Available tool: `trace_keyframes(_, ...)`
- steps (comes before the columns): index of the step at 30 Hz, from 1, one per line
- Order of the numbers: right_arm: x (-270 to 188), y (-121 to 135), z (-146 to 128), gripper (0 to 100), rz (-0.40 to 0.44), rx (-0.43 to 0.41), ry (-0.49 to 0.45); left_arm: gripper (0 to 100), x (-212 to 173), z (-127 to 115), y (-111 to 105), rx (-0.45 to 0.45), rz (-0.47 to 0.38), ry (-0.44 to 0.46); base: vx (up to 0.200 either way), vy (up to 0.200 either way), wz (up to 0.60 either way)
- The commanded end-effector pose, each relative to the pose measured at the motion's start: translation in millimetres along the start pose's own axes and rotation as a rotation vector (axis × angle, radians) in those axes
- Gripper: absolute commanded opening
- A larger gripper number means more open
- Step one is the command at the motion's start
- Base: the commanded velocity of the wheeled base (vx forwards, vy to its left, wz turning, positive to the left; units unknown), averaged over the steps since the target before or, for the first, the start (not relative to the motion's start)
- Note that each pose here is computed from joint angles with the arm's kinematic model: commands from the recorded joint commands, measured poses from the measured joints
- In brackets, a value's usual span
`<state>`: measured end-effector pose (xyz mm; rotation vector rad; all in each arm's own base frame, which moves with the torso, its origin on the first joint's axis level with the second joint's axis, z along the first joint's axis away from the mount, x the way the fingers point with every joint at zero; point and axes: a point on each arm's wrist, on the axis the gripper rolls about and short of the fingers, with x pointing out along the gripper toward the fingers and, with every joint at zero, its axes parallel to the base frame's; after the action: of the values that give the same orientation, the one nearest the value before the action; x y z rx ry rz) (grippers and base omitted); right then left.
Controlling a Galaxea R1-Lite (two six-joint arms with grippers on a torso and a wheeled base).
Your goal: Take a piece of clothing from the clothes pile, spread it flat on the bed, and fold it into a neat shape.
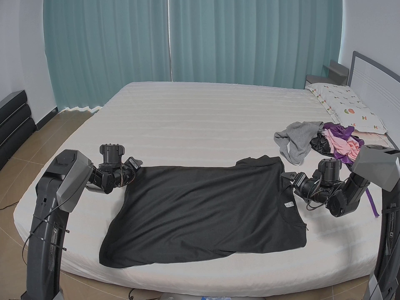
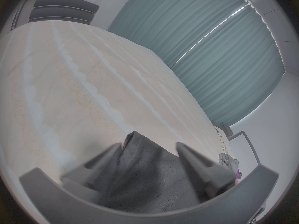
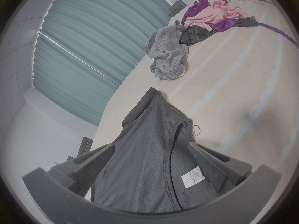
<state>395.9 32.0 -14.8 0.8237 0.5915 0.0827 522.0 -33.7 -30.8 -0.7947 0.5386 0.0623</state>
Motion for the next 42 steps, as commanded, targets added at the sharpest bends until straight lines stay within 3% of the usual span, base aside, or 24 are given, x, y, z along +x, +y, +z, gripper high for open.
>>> trace_keyframes(1,2,-4,-3,100,-0.009,0.004,0.008,0,1,2,-2,0.003,0.007,-0.024,0.0,0.0,0.0)
trace_keyframes(8,2,-4,-3,100,-0.008,0.004,0.006,0,5,20,-16,0.024,0.0,-0.135,0.0,0.0,0.0)
trace_keyframes(18,4,-8,-3,100,-0.019,0.005,0.007,0,16,31,-19,0.058,0.013,-0.244,0.0,0.0,0.0)
trace_keyframes(36,23,-15,3,100,-0.018,-0.013,-0.018,0,15,36,-19,0.049,0.009,-0.281,0.0,0.0,0.0)
trace_keyframes(42,47,-13,21,100,-0.037,-0.106,-0.014,0,15,36,-18,0.045,0.037,-0.296,0.0,0.0,0.0)
